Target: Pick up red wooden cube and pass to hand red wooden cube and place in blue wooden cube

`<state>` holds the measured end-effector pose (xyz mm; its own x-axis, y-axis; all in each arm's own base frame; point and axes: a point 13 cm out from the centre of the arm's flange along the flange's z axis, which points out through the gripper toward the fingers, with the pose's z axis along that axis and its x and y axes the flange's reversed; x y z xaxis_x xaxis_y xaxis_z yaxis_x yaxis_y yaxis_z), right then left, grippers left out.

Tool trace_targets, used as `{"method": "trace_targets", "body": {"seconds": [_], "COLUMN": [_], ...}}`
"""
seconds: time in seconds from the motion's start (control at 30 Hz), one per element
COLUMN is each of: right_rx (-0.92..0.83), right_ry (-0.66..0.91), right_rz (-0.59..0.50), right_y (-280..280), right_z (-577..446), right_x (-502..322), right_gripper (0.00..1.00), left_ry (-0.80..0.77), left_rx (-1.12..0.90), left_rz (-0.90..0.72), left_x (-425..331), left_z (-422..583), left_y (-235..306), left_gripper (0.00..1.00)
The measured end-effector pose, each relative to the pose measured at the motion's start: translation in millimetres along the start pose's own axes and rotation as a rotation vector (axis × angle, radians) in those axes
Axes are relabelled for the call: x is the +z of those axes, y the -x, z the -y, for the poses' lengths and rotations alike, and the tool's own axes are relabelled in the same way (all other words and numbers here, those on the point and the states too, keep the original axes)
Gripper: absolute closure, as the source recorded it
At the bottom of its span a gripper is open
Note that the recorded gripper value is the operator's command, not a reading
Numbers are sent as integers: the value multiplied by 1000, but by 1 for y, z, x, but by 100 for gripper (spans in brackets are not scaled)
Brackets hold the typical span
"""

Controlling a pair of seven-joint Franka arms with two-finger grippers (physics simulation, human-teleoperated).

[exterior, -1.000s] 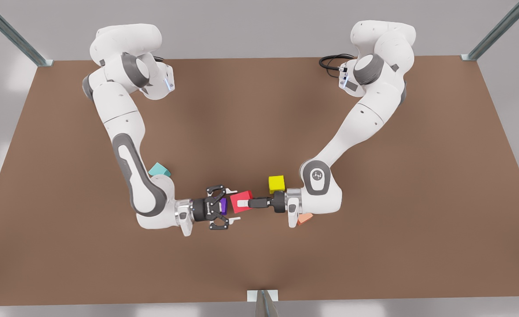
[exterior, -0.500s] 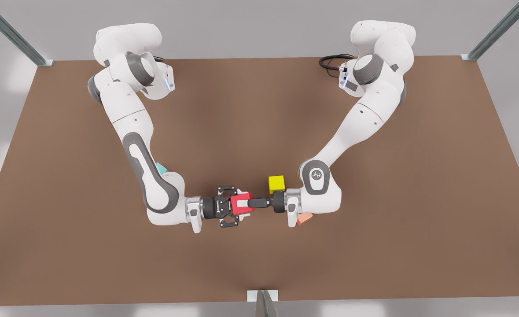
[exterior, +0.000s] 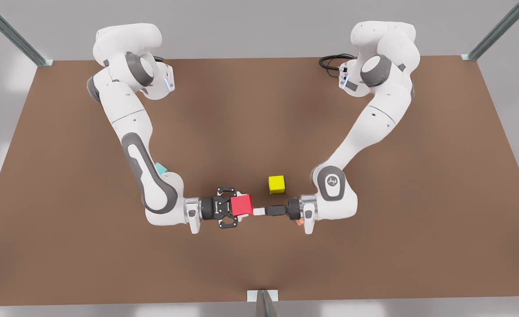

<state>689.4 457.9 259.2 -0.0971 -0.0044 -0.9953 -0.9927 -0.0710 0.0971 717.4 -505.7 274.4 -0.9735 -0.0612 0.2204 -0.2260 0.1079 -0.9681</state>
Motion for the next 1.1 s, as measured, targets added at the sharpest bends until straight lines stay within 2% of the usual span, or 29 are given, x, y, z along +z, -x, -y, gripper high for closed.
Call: {"method": "trace_targets", "body": {"seconds": [0.13,0.17,0.27,0.37,0.4,0.43,0.47,0.53,0.63,0.77,0.93,1.1], "right_rx": [-9,-19,-75,-96,-73,-42,-3,95,239,365,527,671], "right_ry": [-34,-42,-50,10,35,58,73,74,27,-122,-311,-453], "right_rz": [-22,-52,-253,-538,-631,-726,-810,-956,-1164,-1365,-1478,-1510], "right_y": [-7,-13,-26,-17,-22,-31,-40,-52,-54,-48,-71,-100], "right_z": [20,25,38,25,17,9,1,-16,-59,-117,-143,-181], "right_x": [-60,-82,-154,-201,-209,-214,-217,-227,-243,-267,-301,-315], "right_gripper": [45,45,45,45,45,45,45,45,46,46,46,46], "left_ry": [60,174,723,1140,1364,1488,1539,1573,1565,1528,1519,1519], "left_rx": [90,214,503,489,420,367,326,288,341,338,334,324], "left_rz": [-34,-89,-277,-313,-318,-307,-287,-278,-261,-201,-217,-242], "left_x": [-93,-123,-207,-299,-328,-357,-385,-408,-393,-412,-412,-411], "left_z": [5,31,68,72,53,47,45,46,77,95,102,101], "left_y": [30,18,-42,-68,-98,-125,-136,-146,-144,-117,-123,-129], "left_gripper": [0,0,0,0,0,0,0,0,0,0,0,0]}}
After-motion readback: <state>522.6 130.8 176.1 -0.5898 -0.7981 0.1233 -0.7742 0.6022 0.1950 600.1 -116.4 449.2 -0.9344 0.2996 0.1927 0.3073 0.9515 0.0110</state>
